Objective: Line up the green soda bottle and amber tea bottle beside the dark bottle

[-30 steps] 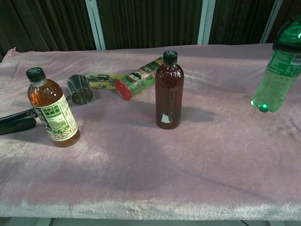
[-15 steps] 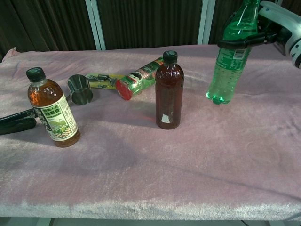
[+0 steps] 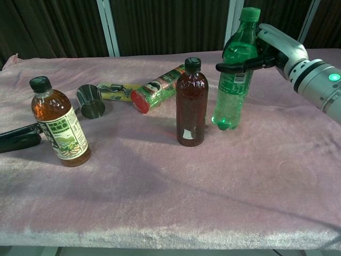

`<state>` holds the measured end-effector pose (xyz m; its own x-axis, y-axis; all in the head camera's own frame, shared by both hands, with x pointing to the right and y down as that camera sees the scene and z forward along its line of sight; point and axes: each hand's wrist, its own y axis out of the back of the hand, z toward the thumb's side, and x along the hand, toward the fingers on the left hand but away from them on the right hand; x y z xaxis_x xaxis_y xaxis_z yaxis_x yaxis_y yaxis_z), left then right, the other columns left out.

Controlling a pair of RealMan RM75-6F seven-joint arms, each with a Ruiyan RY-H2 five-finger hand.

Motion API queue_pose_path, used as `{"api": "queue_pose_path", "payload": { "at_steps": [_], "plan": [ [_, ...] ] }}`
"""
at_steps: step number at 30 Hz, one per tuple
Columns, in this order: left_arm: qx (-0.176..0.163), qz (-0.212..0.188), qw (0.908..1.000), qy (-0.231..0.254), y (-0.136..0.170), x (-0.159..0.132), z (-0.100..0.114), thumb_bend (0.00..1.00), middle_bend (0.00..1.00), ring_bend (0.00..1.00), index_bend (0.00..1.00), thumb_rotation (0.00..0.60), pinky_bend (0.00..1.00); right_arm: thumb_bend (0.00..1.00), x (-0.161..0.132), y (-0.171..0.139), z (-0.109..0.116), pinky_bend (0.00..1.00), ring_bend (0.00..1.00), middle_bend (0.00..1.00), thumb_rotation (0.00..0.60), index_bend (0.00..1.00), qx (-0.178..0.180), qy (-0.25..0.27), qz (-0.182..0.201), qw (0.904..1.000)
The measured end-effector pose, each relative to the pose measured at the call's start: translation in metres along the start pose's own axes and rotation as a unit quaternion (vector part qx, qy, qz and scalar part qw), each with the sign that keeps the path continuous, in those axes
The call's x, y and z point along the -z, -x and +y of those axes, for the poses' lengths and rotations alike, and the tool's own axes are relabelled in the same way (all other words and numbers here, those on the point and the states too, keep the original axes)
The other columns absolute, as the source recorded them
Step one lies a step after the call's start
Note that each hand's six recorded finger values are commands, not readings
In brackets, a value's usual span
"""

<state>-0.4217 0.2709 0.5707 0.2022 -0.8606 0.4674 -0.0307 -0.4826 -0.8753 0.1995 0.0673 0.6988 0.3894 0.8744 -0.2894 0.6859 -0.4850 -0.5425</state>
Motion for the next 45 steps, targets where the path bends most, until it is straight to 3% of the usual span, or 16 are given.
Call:
{"api": "queue_pose_path", "payload": {
  "at_steps": [15,33,36,37,41,43,45],
  "plan": [
    [-0.002,-0.005,1.0000,-0.002,0.000,-0.003,-0.001,0.39,0.05,0.00,0.00,0.600,0.00,0.23,0.010,-0.010,-0.011,0.72,0.59,0.64,0.600,1.00,-0.020,-0.024,-0.008,0.9995],
    [0.004,-0.005,1.0000,0.000,-0.001,-0.002,-0.002,0.39,0.05,0.00,0.00,0.600,0.00,0.23,0.004,-0.013,-0.021,0.71,0.59,0.64,0.600,0.98,-0.034,-0.037,0.009,0.9987],
    [0.006,-0.004,1.0000,0.000,-0.001,-0.002,-0.003,0.39,0.05,0.00,0.00,0.600,0.00,0.23,0.007,-0.015,-0.021,0.70,0.57,0.64,0.600,0.89,-0.043,-0.044,0.005,0.9981],
    [0.006,-0.004,1.0000,0.001,-0.001,-0.002,-0.002,0.39,0.05,0.00,0.00,0.600,0.00,0.22,0.008,-0.015,-0.020,0.68,0.55,0.61,0.600,0.82,-0.045,-0.047,0.005,0.9978],
    [0.005,-0.005,1.0000,0.000,0.000,-0.002,-0.002,0.39,0.05,0.00,0.00,0.600,0.00,0.21,0.006,-0.017,-0.019,0.63,0.45,0.47,0.600,0.48,-0.050,-0.050,0.012,0.9974],
    [0.005,-0.005,1.0000,0.000,0.000,-0.002,-0.002,0.39,0.05,0.00,0.00,0.600,0.00,0.19,0.006,-0.018,-0.019,0.59,0.34,0.34,0.600,0.19,-0.052,-0.050,0.016,0.9972],
    [0.006,-0.003,1.0000,0.001,0.000,-0.002,-0.002,0.39,0.05,0.00,0.00,0.600,0.00,0.18,0.004,-0.019,-0.018,0.55,0.25,0.23,0.600,0.03,-0.053,-0.053,0.024,0.9969]
  ]
}}
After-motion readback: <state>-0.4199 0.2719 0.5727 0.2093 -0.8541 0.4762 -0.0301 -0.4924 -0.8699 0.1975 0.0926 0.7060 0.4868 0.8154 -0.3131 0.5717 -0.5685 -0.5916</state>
